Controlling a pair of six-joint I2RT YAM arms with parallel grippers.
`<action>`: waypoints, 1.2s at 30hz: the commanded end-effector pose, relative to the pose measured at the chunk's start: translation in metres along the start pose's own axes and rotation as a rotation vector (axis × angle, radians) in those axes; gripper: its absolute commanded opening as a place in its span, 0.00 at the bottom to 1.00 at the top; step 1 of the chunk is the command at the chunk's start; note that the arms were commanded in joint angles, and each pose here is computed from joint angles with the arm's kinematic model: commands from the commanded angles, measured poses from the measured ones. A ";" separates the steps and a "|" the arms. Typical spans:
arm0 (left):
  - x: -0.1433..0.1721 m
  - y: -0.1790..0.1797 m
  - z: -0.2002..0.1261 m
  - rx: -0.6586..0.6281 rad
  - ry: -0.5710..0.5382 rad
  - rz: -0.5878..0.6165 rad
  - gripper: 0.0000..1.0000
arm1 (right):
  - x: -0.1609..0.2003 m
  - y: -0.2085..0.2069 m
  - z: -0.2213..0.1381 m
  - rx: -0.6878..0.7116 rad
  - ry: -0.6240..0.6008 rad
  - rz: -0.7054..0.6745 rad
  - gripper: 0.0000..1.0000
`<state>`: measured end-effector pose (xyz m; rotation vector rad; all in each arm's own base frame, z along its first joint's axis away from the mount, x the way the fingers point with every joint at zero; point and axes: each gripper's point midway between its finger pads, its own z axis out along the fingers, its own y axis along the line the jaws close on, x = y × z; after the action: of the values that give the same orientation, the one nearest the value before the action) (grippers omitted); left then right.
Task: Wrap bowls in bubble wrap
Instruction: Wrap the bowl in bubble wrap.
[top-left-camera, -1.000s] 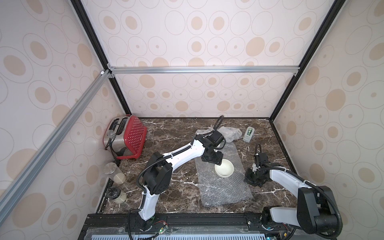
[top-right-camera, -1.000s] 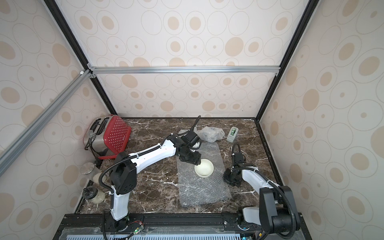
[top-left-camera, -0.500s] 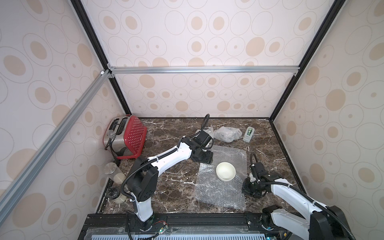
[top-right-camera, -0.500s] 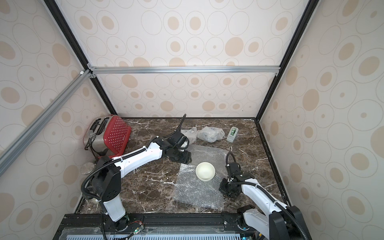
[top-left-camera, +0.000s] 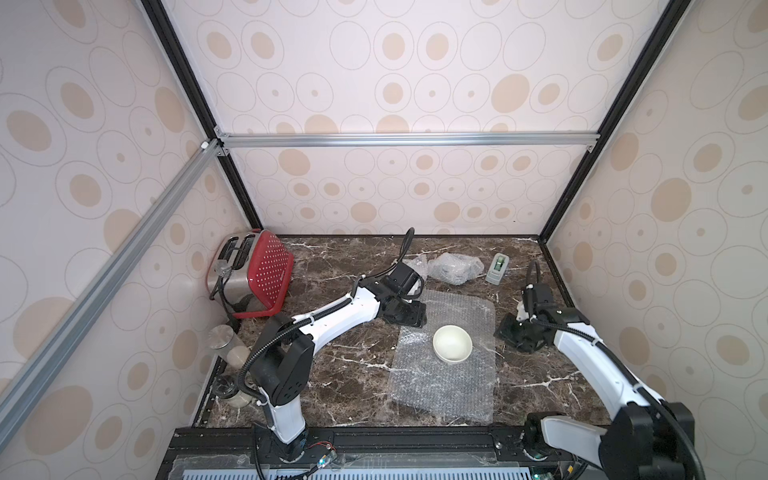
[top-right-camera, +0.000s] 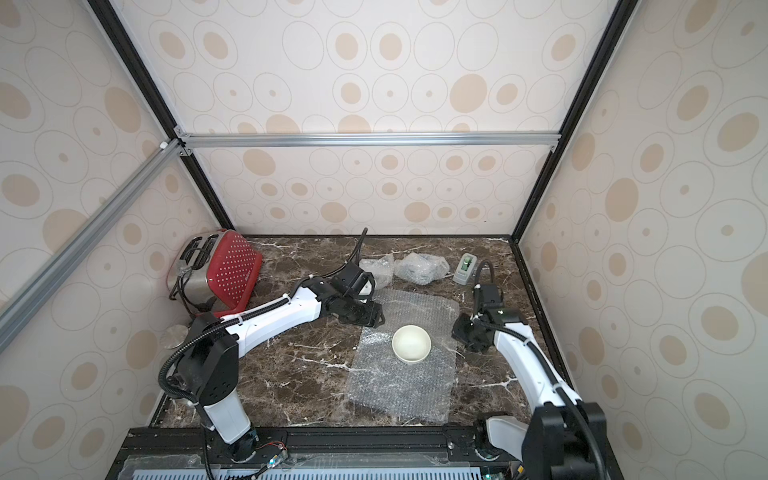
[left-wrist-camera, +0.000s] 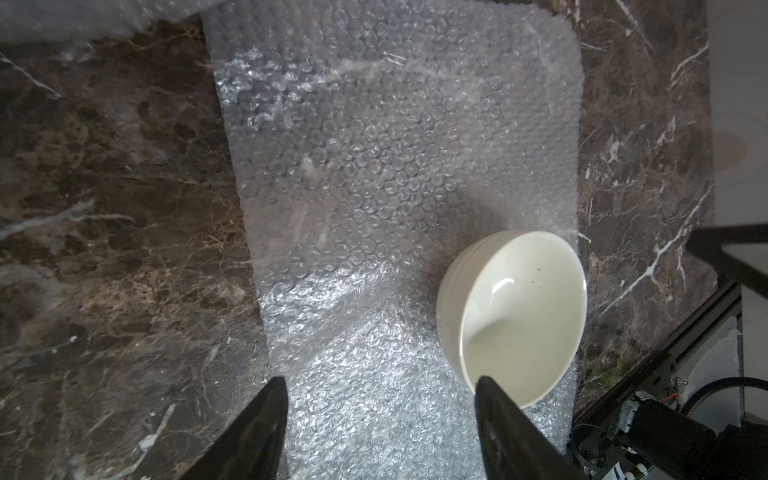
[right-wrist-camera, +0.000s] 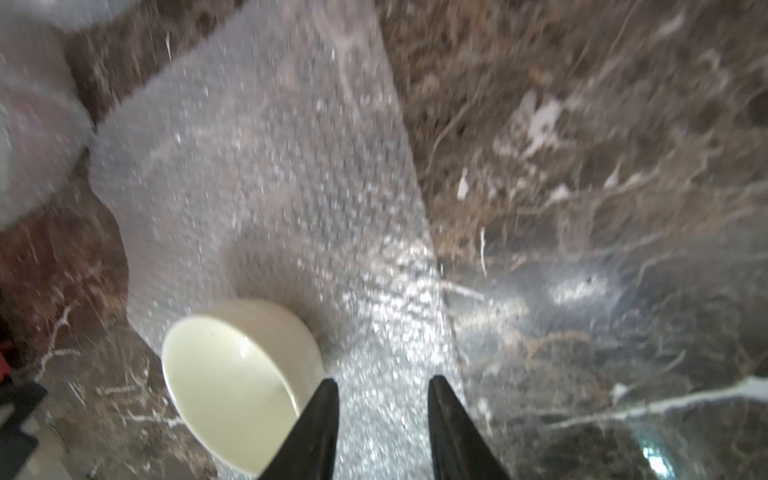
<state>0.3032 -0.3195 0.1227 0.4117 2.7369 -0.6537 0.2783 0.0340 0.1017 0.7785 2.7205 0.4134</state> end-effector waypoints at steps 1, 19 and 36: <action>-0.002 -0.010 -0.009 0.064 -0.021 0.011 0.70 | -0.042 0.018 0.021 -0.067 0.014 -0.053 0.39; 0.014 -0.004 -0.007 0.124 -0.096 -0.011 0.70 | -0.102 0.020 0.112 -0.024 0.164 -0.033 0.40; 0.027 -0.035 0.023 0.160 -0.025 0.043 0.71 | -0.100 0.049 0.090 -0.187 0.135 -0.071 0.05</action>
<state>0.2698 -0.3460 0.1020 0.4968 2.6727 -0.8474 0.4132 0.0280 0.0272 0.6832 2.8241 0.6554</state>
